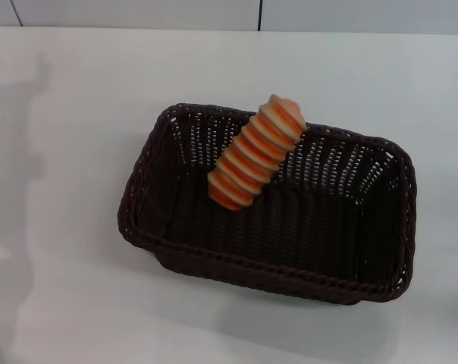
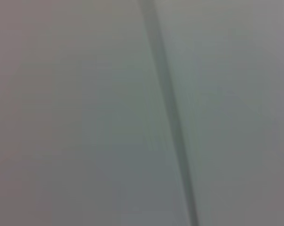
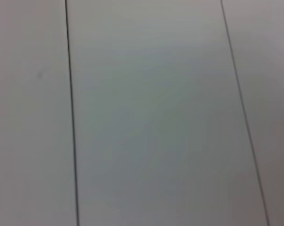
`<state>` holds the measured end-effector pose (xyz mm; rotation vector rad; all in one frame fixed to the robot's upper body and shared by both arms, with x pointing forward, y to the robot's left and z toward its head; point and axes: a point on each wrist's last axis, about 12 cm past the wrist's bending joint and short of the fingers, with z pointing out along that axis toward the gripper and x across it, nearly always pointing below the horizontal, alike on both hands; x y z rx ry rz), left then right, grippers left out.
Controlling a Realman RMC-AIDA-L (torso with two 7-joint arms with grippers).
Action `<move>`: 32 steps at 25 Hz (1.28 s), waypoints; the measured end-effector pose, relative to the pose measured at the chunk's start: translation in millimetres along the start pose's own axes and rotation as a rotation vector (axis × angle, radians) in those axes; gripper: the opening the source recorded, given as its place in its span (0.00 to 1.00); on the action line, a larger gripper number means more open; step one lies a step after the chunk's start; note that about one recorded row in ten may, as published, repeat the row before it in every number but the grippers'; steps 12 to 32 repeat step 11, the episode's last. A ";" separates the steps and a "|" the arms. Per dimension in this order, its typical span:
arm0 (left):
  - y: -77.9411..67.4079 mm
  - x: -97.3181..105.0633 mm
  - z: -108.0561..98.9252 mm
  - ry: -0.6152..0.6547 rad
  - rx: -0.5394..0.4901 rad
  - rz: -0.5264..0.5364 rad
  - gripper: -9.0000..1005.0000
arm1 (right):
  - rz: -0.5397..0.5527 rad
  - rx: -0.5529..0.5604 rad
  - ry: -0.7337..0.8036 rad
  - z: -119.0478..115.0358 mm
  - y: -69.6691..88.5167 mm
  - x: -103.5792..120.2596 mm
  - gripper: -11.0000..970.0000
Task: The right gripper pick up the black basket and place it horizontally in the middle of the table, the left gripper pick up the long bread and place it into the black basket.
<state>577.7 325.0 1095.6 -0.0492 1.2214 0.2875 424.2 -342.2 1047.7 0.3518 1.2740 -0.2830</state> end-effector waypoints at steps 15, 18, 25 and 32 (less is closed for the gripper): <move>26.4 21.5 -25.0 0.097 -0.081 -0.116 0.84 | 0.014 0.189 -0.001 0.1 -24.9 1.1 0.85; 26.4 21.5 -25.0 0.097 -0.081 -0.116 0.84 | 0.014 0.189 -0.001 0.1 -24.9 1.1 0.85; 26.4 21.5 -25.0 0.097 -0.081 -0.116 0.84 | 0.014 0.189 -0.001 0.1 -24.9 1.1 0.85; 26.4 21.5 -25.0 0.097 -0.081 -0.116 0.84 | 0.014 0.189 -0.001 0.1 -24.9 1.1 0.85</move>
